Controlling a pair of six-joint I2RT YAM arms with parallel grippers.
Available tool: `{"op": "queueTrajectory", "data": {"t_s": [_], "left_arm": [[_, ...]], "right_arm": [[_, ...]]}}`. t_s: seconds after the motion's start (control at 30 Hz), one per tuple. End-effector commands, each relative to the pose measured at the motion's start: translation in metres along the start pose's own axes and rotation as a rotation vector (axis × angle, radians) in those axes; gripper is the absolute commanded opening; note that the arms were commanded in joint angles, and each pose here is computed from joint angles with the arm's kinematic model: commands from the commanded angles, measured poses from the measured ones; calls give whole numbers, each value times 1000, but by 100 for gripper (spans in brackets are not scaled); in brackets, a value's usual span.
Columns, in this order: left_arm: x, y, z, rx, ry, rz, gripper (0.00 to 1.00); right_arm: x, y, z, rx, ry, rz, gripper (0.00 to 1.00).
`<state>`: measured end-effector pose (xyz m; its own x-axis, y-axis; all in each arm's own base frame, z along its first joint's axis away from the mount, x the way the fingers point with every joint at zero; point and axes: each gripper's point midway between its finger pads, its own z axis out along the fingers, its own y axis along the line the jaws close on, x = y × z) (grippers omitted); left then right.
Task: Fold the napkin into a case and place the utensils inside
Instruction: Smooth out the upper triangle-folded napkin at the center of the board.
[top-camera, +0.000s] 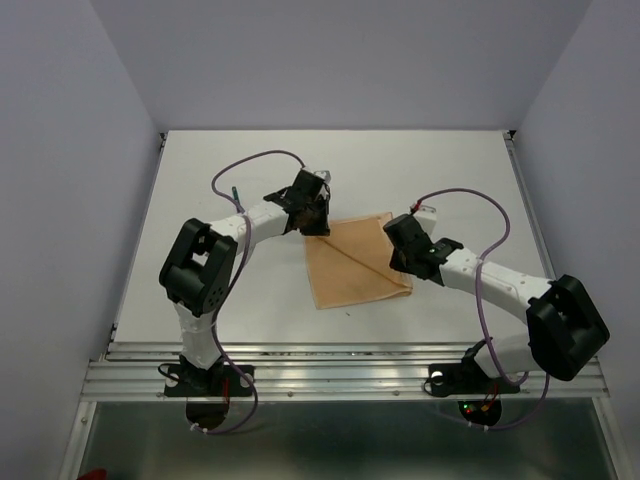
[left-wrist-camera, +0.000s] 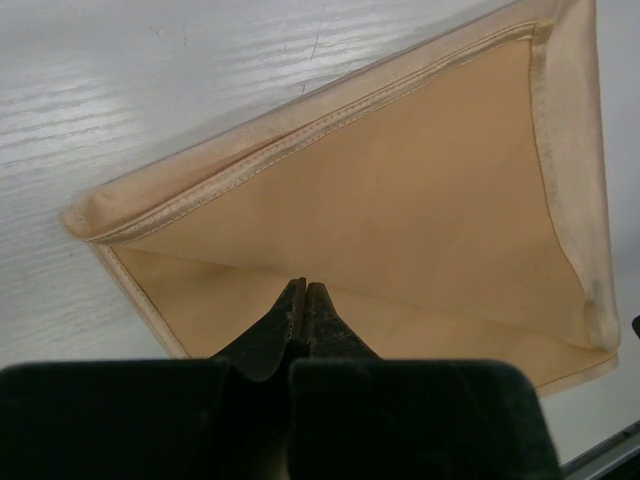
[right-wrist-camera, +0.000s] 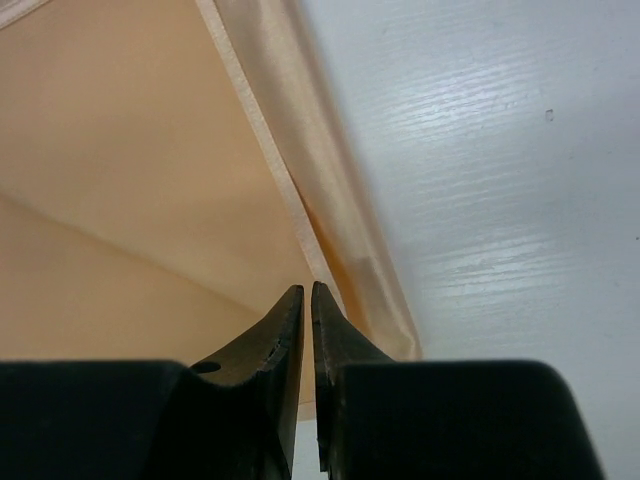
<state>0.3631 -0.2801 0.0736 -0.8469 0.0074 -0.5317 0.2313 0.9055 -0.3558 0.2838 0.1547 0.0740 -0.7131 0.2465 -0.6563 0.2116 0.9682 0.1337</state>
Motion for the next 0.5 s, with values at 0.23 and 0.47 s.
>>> {"op": "queueTrajectory", "data": {"t_s": [0.23, 0.47], "left_arm": [[12, 6, 35, -13, 39, -11, 0], [4, 0, 24, -25, 10, 14, 0]], "right_arm": [[25, -19, 23, 36, 71, -17, 13], [-3, -18, 2, 24, -2, -15, 8]]}}
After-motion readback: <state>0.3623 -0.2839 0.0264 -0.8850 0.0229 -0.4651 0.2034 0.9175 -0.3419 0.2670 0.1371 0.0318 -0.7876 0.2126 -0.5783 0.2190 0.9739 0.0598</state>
